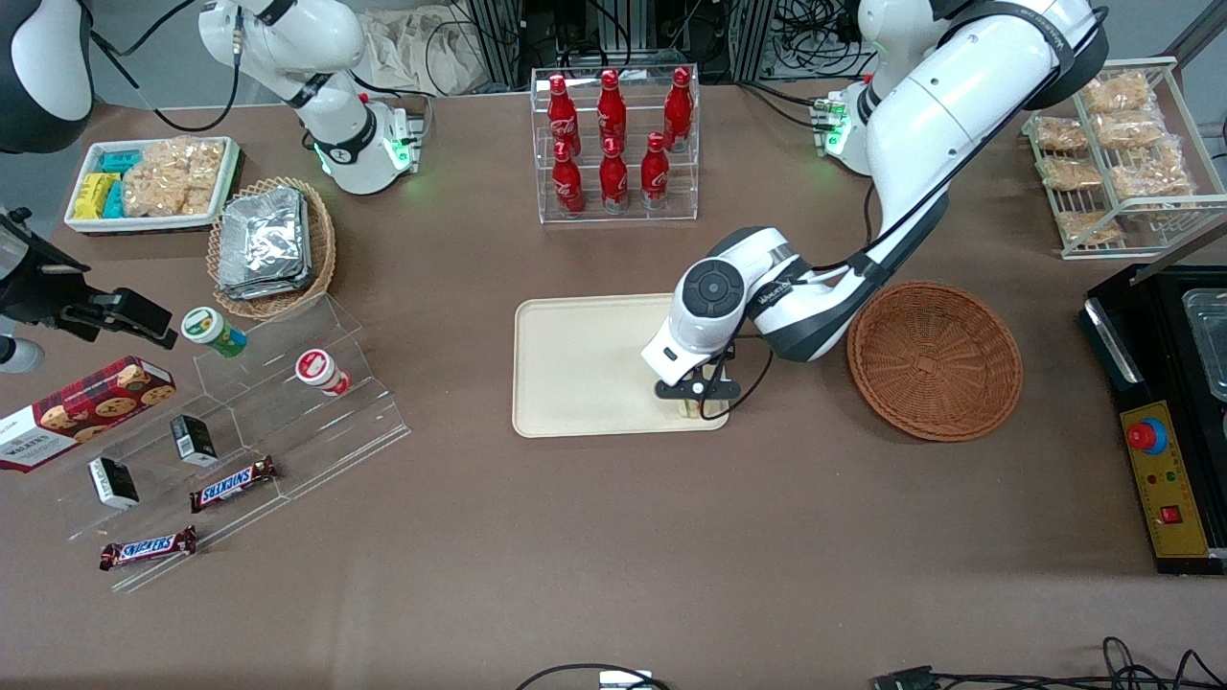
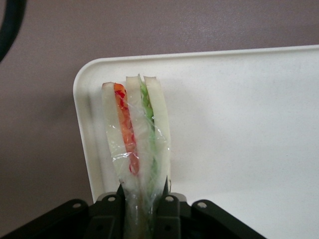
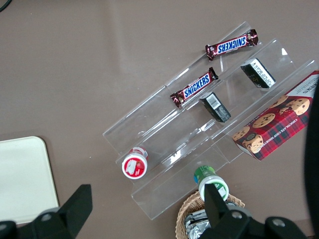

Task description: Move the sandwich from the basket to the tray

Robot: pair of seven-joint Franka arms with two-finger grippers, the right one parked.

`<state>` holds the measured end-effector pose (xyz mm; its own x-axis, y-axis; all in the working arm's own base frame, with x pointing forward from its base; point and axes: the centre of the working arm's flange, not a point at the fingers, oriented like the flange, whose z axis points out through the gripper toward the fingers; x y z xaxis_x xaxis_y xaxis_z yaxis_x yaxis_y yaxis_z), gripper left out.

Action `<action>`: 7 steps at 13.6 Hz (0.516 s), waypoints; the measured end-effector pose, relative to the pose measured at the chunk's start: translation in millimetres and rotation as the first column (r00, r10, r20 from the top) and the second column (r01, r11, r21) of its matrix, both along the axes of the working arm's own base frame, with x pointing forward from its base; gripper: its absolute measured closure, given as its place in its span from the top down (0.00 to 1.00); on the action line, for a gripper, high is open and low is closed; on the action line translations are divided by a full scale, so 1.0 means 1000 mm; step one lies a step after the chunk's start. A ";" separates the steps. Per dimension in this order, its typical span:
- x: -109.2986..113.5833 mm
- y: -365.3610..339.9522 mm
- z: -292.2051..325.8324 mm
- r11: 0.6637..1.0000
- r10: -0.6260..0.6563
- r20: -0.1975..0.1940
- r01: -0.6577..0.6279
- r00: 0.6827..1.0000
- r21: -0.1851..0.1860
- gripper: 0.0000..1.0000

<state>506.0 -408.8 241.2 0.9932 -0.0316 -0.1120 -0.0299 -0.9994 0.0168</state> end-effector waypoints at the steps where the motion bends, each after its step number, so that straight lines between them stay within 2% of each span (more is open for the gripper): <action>1: 0.000 0.000 -0.001 1.000 0.000 -0.002 0.000 1.000 0.000 0.43; 6: 0.001 0.002 0.003 1.000 -0.001 -0.002 0.001 1.000 0.017 0.96; 7: 0.004 0.003 0.012 1.000 0.001 0.007 -0.001 1.000 0.028 1.00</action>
